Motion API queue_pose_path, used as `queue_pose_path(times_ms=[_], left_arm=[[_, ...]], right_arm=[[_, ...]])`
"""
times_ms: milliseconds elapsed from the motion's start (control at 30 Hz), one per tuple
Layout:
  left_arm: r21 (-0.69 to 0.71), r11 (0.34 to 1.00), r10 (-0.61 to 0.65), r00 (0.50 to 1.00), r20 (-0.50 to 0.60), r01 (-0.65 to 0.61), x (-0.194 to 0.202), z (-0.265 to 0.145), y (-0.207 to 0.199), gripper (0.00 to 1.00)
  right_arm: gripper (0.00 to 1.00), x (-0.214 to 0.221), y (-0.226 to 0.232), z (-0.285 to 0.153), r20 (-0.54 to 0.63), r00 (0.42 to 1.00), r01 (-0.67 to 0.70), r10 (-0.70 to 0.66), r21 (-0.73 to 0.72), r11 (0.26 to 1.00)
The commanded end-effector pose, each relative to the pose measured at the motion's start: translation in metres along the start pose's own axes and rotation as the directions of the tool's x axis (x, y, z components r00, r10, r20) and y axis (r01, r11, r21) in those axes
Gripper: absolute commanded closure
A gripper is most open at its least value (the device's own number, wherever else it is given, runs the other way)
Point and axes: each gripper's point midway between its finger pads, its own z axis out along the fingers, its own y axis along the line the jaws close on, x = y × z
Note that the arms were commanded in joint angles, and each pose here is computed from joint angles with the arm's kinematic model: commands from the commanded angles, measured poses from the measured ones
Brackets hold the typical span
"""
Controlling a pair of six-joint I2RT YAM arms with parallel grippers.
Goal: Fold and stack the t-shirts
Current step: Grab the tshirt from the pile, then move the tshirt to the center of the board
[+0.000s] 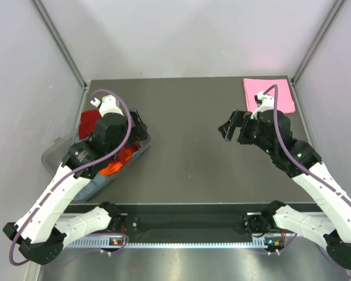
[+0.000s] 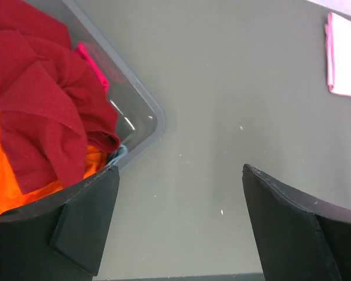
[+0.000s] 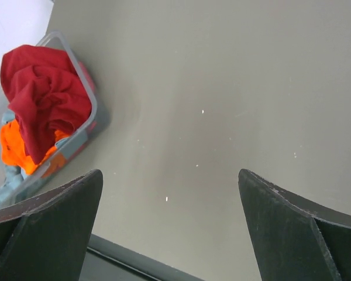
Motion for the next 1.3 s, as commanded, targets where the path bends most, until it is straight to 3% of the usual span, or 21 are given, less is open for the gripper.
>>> queue_pose_path(times_ms=[0, 133, 267, 433, 567, 600, 667, 767, 867, 933, 967, 1033, 1067, 1133, 1167, 1267], left_arm=[[-0.1, 0.995, -0.008, 0.999, 0.052, 0.013, -0.009, 0.001, 0.019, 0.1], [-0.301, 0.952, -0.034, 0.996, 0.08, 0.056, -0.023, 0.013, 0.067, 0.09], [-0.39, 0.913, -0.122, 0.992, 0.013, 0.117, -0.015, 0.037, 0.112, 0.1], [-0.442, 0.89, -0.186, 0.975, -0.123, 0.114, 0.032, 0.072, 0.134, 0.18], [-0.461, 0.879, -0.218, 0.962, -0.163, 0.121, 0.065, 0.096, 0.144, 0.24], [-0.474, 0.874, -0.221, 0.956, -0.19, 0.108, 0.075, 0.097, 0.147, 0.29], [-0.483, 0.87, -0.228, 0.949, -0.219, 0.098, 0.084, 0.101, 0.149, 0.5], [-0.445, 0.891, -0.197, 0.961, -0.196, 0.092, 0.067, 0.105, 0.141, 0.78], [-0.268, 0.955, -0.15, 0.987, -0.05, 0.131, -0.015, 0.104, 0.094, 1.0], [-0.115, 0.981, -0.153, 0.988, 0.037, 0.156, -0.062, 0.096, 0.058, 1.0], [0.003, 0.986, -0.167, 0.973, 0.161, 0.168, -0.115, 0.08, 0.029, 1.0], [0.147, 0.971, -0.221, 0.94, 0.259, 0.188, -0.166, 0.063, -0.005, 1.0], [0.315, 0.932, -0.285, 0.896, 0.341, 0.177, -0.216, 0.03, -0.042, 1.0], [0.473, 0.867, -0.333, 0.887, 0.32, 0.155, -0.242, 0.017, -0.084, 1.0], [0.607, 0.786, -0.385, 0.86, 0.334, 0.116, -0.27, -0.019, -0.116, 1.0], [0.781, 0.617, -0.432, 0.871, 0.234, 0.096, -0.271, -0.047, -0.179, 1.0]], right_arm=[[0.01, -0.013, 0.004, -0.008, 0.06, 0.998, 0.014, -0.012, -0.026, 1.0], [0.0, -0.014, 0.011, -0.01, 0.06, 0.998, 0.011, -0.007, -0.063, 0.998], [0.0, -0.013, 0.018, -0.01, 0.071, 0.997, -0.001, 0.009, -0.109, 0.994], [0.0, -0.004, 0.023, -0.01, 0.049, 0.999, 0.001, 0.007, -0.151, 0.989], [0.0, -0.001, 0.023, -0.011, 0.042, 0.999, -0.001, 0.008, -0.156, 0.988], [0.0, -0.001, 0.022, -0.012, 0.044, 0.999, 0.0, 0.007, -0.157, 0.988], [0.0, -0.002, 0.023, -0.014, 0.048, 0.999, 0.005, 0.003, -0.16, 0.987], [0.0, -0.006, 0.024, -0.017, 0.056, 0.998, 0.014, -0.005, -0.162, 0.987], [0.0, -0.011, 0.025, -0.02, 0.074, 0.997, 0.008, 0.005, -0.168, 0.986], [0.0, -0.012, 0.027, -0.021, 0.08, 0.997, -0.005, 0.019, -0.177, 0.984], [0.0, -0.014, 0.029, -0.021, 0.086, 0.996, -0.006, 0.022, -0.187, 0.982], [0.0, -0.018, 0.033, -0.022, 0.095, 0.995, -0.012, 0.032, -0.2, 0.98], [0.0, -0.018, 0.034, -0.02, 0.09, 0.995, -0.014, 0.033, -0.198, 0.98], [0.0, -0.022, 0.035, -0.021, 0.097, 0.995, -0.011, 0.031, -0.196, 0.98], [0.0, -0.023, 0.035, -0.022, 0.096, 0.995, -0.011, 0.031, -0.195, 0.981], [0.0, -0.027, 0.033, -0.024, 0.107, 0.994, -0.012, 0.031, -0.179, 0.984]])
